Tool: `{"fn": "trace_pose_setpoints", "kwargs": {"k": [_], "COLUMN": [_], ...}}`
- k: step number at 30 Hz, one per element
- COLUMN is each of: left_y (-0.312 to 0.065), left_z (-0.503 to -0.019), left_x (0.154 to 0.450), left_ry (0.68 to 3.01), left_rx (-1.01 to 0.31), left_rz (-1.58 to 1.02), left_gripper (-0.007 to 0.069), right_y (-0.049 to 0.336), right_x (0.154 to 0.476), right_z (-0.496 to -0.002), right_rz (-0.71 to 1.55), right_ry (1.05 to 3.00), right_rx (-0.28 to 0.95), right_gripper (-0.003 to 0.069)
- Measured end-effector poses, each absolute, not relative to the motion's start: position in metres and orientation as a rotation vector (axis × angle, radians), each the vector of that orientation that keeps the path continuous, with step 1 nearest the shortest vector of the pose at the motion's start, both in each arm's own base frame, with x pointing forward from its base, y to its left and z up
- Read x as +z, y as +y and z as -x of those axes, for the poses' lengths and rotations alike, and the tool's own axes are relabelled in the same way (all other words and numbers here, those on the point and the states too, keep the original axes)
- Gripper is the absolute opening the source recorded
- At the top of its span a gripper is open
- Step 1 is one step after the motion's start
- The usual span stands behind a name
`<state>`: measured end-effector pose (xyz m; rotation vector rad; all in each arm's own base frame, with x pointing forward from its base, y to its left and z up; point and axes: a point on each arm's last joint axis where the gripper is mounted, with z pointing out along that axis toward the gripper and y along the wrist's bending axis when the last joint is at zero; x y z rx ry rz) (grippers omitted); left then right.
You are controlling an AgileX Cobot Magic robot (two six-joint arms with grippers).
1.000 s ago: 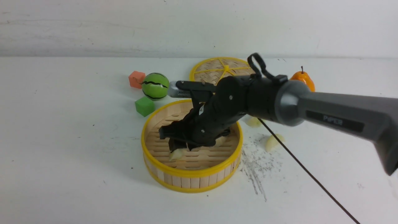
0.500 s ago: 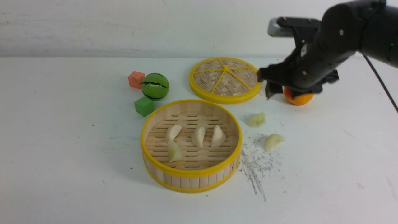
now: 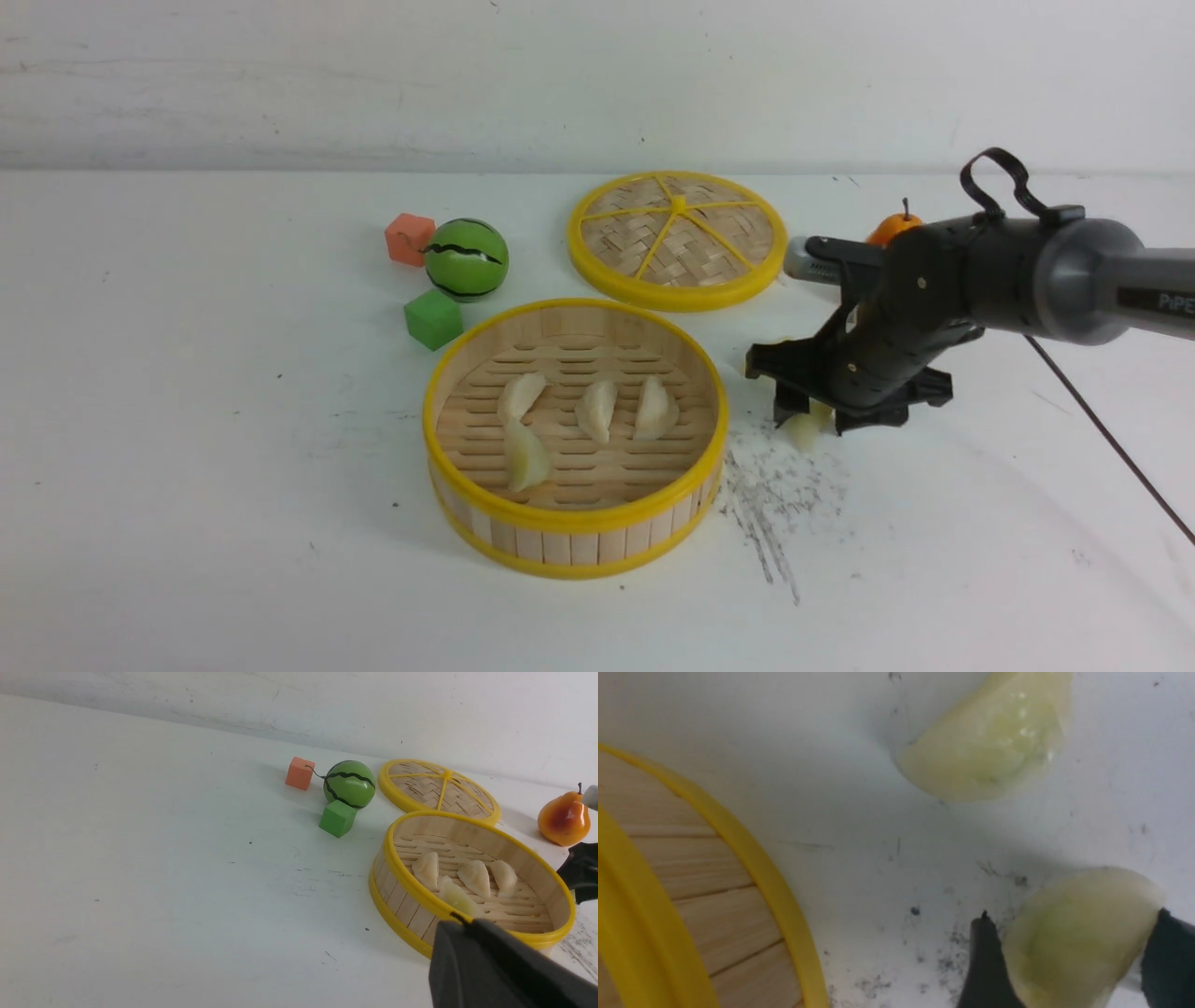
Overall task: Put the dumplings into the steamer on the white table.
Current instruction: 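Reach for and grasp a dumpling lying on the table beside the steamer, then place the dumpling in the bamboo steamer basket with the right gripper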
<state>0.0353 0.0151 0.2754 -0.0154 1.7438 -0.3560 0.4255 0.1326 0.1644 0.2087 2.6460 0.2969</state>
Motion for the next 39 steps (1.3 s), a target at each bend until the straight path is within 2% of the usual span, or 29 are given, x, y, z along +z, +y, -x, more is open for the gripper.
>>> {"fn": "trace_pose_setpoints", "kwargs": {"k": [4,6,13,16,18,21,25,28,30,34,39], "left_y": [0.015,0.015,0.016,0.016,0.016,0.016,0.016,0.016,0.016,0.016,0.016], "left_z": [-0.035,-0.035,-0.035,-0.035,-0.035,-0.035,-0.035,-0.035,-0.035,-0.035,-0.035], "left_x": [0.276,0.276,0.276,0.276,0.276,0.276,0.276,0.276,0.276,0.276,0.275], "left_ry": [1.741,1.741,1.741,1.741,1.741,1.741,1.739,1.739,1.739,1.739,1.745], "left_rx": [-0.349,-0.349,-0.348,-0.348,-0.348,-0.348,-0.345,-0.345,-0.345,-0.345,-0.342], "left_rz": [0.014,0.014,0.013,0.013,0.013,0.013,0.012,0.012,0.012,0.012,0.016], "left_gripper": [0.0006,0.0006,0.0009,0.0013,0.0015,0.0017,0.002,0.0022,0.0024,0.0028,0.003], "right_y": [0.132,0.132,0.13,0.129,0.133,0.15,0.191,0.229,0.247,0.263,0.265], "right_x": [0.164,0.164,0.17,0.189,0.21,0.252,0.272,0.258,0.24,0.21,0.192], "right_z": [-0.425,-0.425,-0.419,-0.41,-0.405,-0.388,-0.369,-0.359,-0.359,-0.365,-0.371], "right_rz": [-0.186,-0.162,0.069,0.155,0.18,0.267,0.375,0.455,0.468,0.422,0.384], "right_ry": [2.649,2.651,2.702,2.704,2.663,2.558,2.468,2.442,2.451,2.459,2.47], "right_rx": [0.282,0.275,0.202,0.204,0.254,0.404,0.626,0.754,0.786,0.789,0.77], "right_gripper": [0.0266,0.0225,0.0228,0.0228,0.0228,0.0228,0.0228,0.0228,0.0228,0.0228,0.0228]}}
